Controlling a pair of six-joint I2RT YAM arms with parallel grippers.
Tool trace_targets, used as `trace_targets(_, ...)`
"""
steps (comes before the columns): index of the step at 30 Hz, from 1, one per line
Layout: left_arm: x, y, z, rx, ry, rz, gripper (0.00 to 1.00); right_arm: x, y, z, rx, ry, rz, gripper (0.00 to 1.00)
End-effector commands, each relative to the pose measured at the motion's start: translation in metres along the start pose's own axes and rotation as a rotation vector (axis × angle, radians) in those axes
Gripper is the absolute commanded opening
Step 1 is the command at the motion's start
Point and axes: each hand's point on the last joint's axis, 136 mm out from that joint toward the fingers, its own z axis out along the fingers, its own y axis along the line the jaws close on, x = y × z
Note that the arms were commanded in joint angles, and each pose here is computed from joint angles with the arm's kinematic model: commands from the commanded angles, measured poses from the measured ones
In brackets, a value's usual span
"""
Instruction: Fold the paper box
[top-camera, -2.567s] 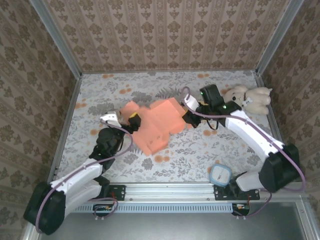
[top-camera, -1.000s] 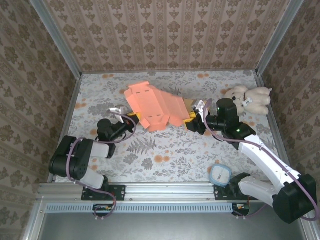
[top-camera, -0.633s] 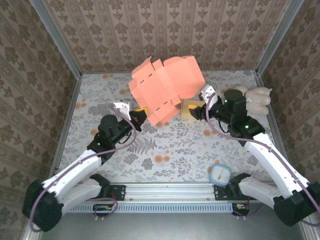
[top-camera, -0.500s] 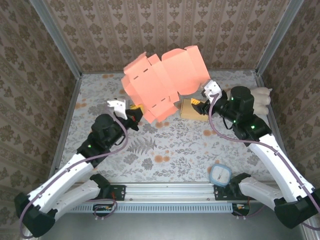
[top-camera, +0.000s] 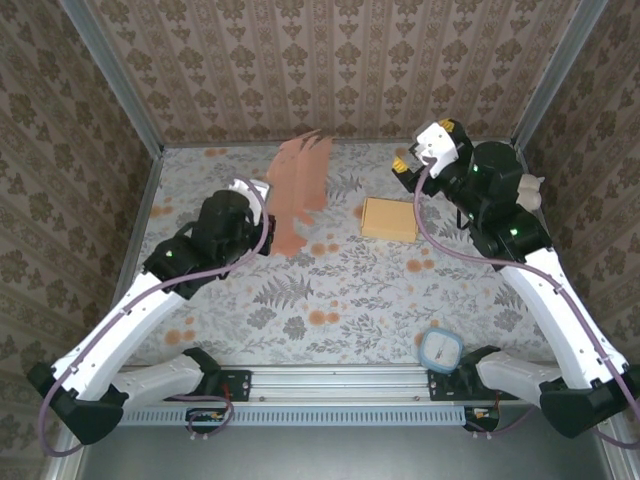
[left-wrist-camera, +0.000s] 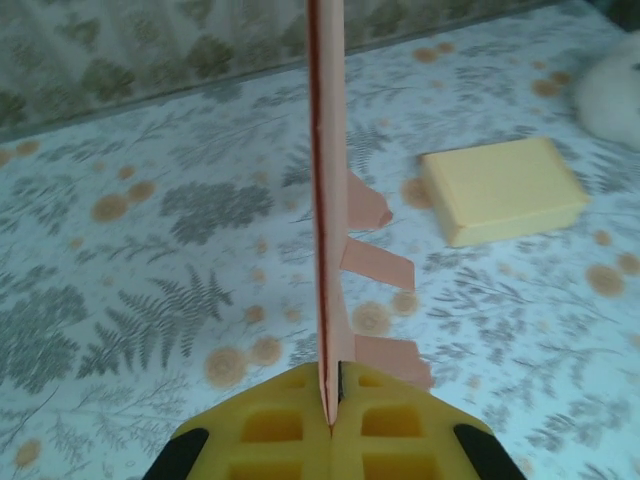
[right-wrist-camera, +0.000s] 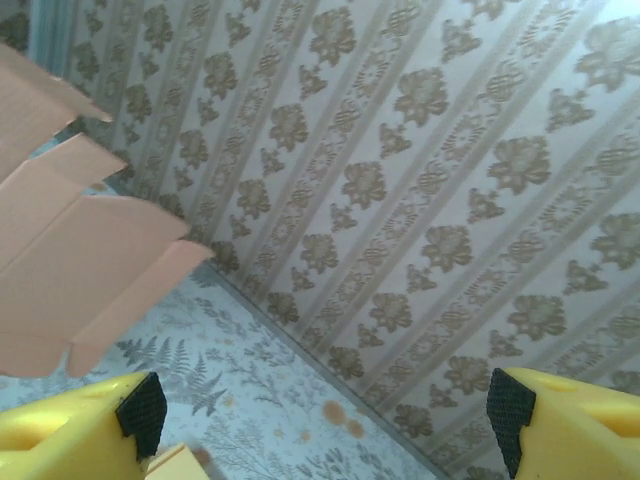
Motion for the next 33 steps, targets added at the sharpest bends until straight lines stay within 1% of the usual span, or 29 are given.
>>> trace_targets(1,0.014,-0.037,-0.011,0.222,0.099,0.187,0.0,-0.006,0.017,0.009,-0.11,-0.03,-0.013,0.87)
trace_targets(3,0.014,-0.035,-0.006,0.213,0.134,0.259,0.0,-0.008,0.029,0.013,-0.174,-0.047,-0.026,0.85)
trace_targets(4,0.017,-0.032,-0.002,0.192,0.17,0.307,0.0,-0.007,0.038,0.014,-0.224,-0.058,-0.056,0.84)
trace_targets(6,0.021,-0.022,0.008,0.143,0.255,0.368,0.0,-0.006,0.063,0.008,-0.351,-0.104,-0.175,0.79)
trace_targets(7,0.026,-0.019,0.013,0.138,0.319,0.394,0.0,-0.003,0.074,0.004,-0.403,-0.125,-0.23,0.77)
trace_targets(10,0.035,-0.024,0.022,0.185,0.44,0.465,0.0,0.004,0.092,-0.006,-0.503,-0.149,-0.335,0.75)
trace_targets(13,0.042,-0.027,0.031,0.24,0.51,0.513,0.0,0.022,0.102,-0.008,-0.578,-0.082,-0.399,0.75)
trace_targets(15,0.044,-0.026,0.039,0.269,0.557,0.522,0.0,0.036,0.1,-0.001,-0.567,-0.024,-0.421,0.75)
trace_targets(17,0.047,-0.019,0.051,0.258,0.619,0.53,0.0,0.049,0.096,0.007,-0.549,0.025,-0.433,0.75)
trace_targets(19,0.053,-0.006,0.07,0.209,0.705,0.553,0.0,0.058,0.095,0.014,-0.538,0.044,-0.425,0.76)
trace_targets(21,0.057,0.009,0.088,0.143,0.762,0.58,0.03,0.064,0.093,0.02,-0.528,0.04,-0.409,0.76)
trace_targets(23,0.053,0.02,0.107,0.1,0.748,0.579,0.06,0.07,0.094,0.026,-0.535,0.036,-0.378,0.77)
trace_targets(26,0.041,0.029,0.127,0.081,0.674,0.534,0.16,0.085,0.1,0.033,-0.572,0.063,-0.354,0.77)
trace_targets(27,0.036,0.031,0.132,0.076,0.636,0.509,0.21,0.091,0.102,0.037,-0.586,0.078,-0.355,0.77)
trace_targets(28,0.03,0.032,0.134,0.074,0.588,0.481,0.28,0.098,0.105,0.039,-0.602,0.096,-0.356,0.77)
trace_targets(29,0.027,0.033,0.136,0.075,0.554,0.455,0.32,0.103,0.108,0.042,-0.615,0.109,-0.357,0.77)
trace_targets(30,0.025,0.036,0.137,0.069,0.516,0.422,0.39,0.106,0.109,0.043,-0.623,0.114,-0.363,0.77)
trace_targets(31,0.018,0.041,0.138,0.052,0.459,0.378,0.45,0.116,0.116,0.049,-0.651,0.135,-0.36,0.77)
trace_targets(32,0.017,0.047,0.138,0.037,0.419,0.329,0.46,0.12,0.118,0.052,-0.661,0.14,-0.361,0.77)
trace_targets(33,0.012,0.06,0.137,-0.007,0.363,0.253,0.53,0.124,0.12,0.054,-0.675,0.144,-0.364,0.77)
